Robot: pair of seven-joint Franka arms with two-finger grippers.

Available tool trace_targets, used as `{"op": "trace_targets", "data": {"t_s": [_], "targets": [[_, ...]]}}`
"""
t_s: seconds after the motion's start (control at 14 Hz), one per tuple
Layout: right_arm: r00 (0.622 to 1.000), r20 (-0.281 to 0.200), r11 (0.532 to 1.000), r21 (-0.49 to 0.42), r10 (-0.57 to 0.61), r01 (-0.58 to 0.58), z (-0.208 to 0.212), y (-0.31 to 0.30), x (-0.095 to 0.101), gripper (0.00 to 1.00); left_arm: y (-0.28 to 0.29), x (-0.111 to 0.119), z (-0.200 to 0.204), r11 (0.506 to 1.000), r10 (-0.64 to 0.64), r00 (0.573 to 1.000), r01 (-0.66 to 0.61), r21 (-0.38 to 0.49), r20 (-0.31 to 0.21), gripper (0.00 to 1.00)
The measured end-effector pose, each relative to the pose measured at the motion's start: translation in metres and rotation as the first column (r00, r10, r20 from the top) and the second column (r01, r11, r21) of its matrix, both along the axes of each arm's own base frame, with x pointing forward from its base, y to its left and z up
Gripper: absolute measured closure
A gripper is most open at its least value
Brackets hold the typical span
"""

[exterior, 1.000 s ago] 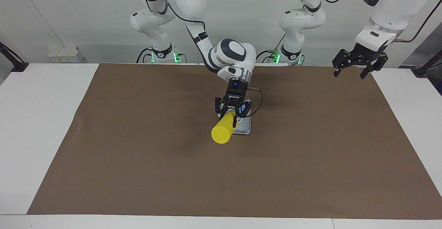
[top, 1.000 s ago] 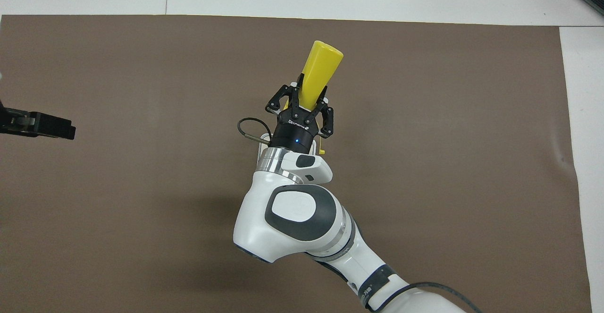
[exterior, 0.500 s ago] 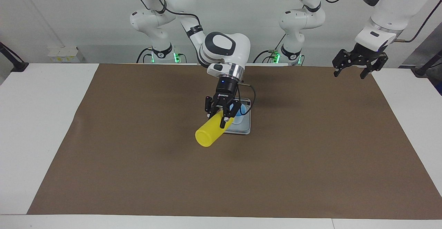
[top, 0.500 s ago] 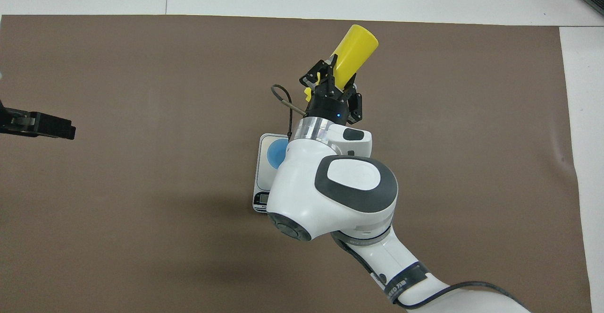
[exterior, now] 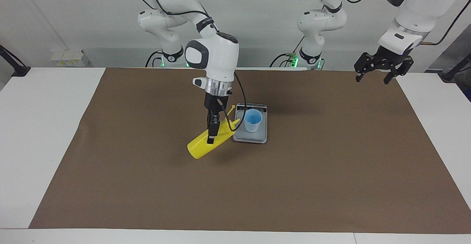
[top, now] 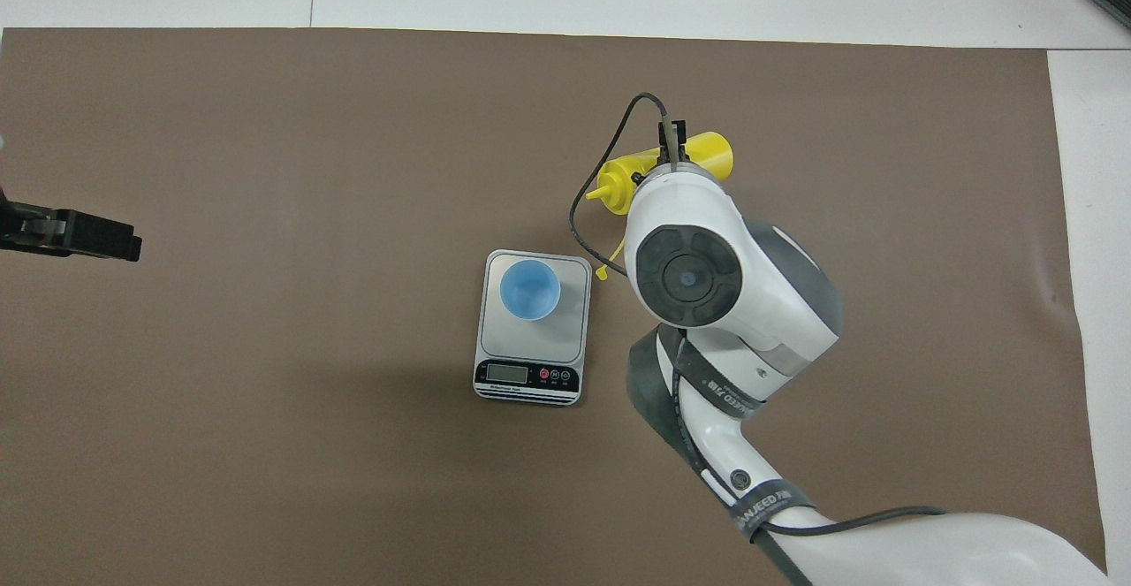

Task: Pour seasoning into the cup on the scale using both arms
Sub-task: 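Turn the bottle upright and set it back down with the right gripper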

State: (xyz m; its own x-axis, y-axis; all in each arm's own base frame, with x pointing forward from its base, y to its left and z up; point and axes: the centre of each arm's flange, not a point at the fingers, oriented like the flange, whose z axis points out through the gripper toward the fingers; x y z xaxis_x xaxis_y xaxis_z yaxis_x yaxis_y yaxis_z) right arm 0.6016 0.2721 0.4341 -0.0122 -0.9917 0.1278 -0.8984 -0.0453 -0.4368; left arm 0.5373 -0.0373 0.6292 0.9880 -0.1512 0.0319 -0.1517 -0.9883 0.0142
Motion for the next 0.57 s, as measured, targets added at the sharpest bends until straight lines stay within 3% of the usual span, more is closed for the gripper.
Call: {"op": "trace_targets", "data": {"t_s": [0.29,0.43,0.57], "targets": [[0.985,-0.171,0.987,0.157,0.000,0.028,-0.012,-0.061,0.019,0.48,0.000,0.000,0.000,1.000,0.000,1.000,0.000,0.000,0.000,0.00],[0.965,-0.263,0.976,0.214,0.022,0.036,-0.020,-0.094,0.023,0.48,0.000,0.000,0.000,1.000,0.000,1.000,0.000,0.000,0.000,0.00],[0.935,-0.348,0.943,0.328,0.065,0.057,-0.028,-0.125,0.024,0.48,0.000,0.000,0.000,1.000,0.000,1.000,0.000,0.000,0.000,0.00]]}}
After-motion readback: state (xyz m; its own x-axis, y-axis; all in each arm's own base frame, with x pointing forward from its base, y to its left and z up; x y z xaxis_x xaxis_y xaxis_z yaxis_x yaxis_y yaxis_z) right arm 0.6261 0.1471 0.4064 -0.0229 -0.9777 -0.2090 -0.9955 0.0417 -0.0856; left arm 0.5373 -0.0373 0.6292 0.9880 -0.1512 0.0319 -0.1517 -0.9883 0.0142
